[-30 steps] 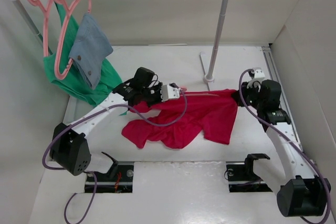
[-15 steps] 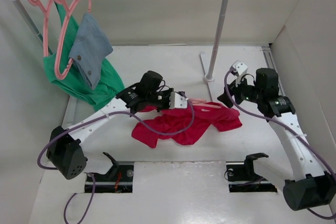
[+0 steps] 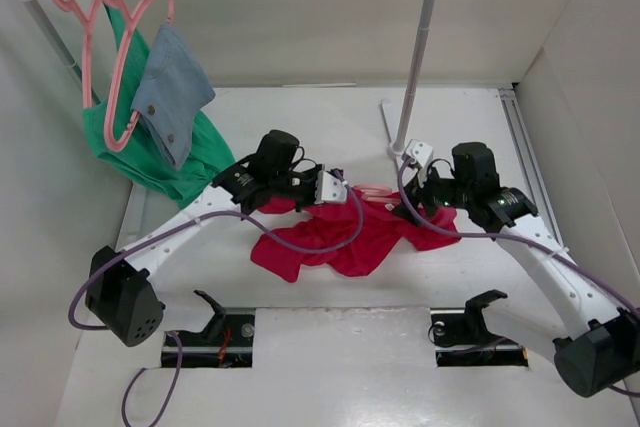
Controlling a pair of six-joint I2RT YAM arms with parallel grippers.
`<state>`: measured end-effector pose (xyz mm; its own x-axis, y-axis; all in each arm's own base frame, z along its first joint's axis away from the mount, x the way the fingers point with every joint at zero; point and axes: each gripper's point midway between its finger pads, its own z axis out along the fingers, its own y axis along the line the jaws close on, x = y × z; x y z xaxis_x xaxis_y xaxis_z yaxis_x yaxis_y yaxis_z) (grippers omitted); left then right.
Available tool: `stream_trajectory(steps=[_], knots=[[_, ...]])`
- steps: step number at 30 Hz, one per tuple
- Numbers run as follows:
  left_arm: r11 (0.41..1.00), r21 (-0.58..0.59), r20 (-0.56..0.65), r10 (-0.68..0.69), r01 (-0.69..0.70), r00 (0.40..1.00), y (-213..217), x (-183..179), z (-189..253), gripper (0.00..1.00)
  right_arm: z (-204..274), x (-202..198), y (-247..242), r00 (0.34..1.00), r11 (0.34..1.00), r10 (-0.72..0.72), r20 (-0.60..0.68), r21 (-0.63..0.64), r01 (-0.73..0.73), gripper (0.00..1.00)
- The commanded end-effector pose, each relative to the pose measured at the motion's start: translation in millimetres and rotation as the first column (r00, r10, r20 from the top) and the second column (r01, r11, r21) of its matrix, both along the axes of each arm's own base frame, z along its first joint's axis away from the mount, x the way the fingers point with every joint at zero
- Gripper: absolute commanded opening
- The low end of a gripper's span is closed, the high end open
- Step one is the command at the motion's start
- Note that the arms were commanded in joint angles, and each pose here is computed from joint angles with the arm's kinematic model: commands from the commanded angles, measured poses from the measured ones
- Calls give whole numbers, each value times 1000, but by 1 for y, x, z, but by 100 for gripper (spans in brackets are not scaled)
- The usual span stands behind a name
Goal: Place the t-shirt on the hanger
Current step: Place tshirt on hanger
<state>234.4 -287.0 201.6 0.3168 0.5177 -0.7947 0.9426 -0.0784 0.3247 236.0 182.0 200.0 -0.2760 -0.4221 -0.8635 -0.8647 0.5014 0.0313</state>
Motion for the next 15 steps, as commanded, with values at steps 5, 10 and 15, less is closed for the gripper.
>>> stream_trajectory(steps=[5, 10, 15], knots=[[991, -116, 56, -58, 64, 997, -4, -9, 41, 0, 10, 46, 20, 991, 999, -48, 127, 20, 46, 62], [990, -137, 16, -25, 27, 1000, 3, -6, 44, 0, 4, 43, 26, 993, 1000, -28, 111, 12, 27, 11], [983, -140, 29, 122, -117, 992, 30, 31, 47, 0, 19, 27, 1, 986, 996, -84, 146, -22, 88, 0]])
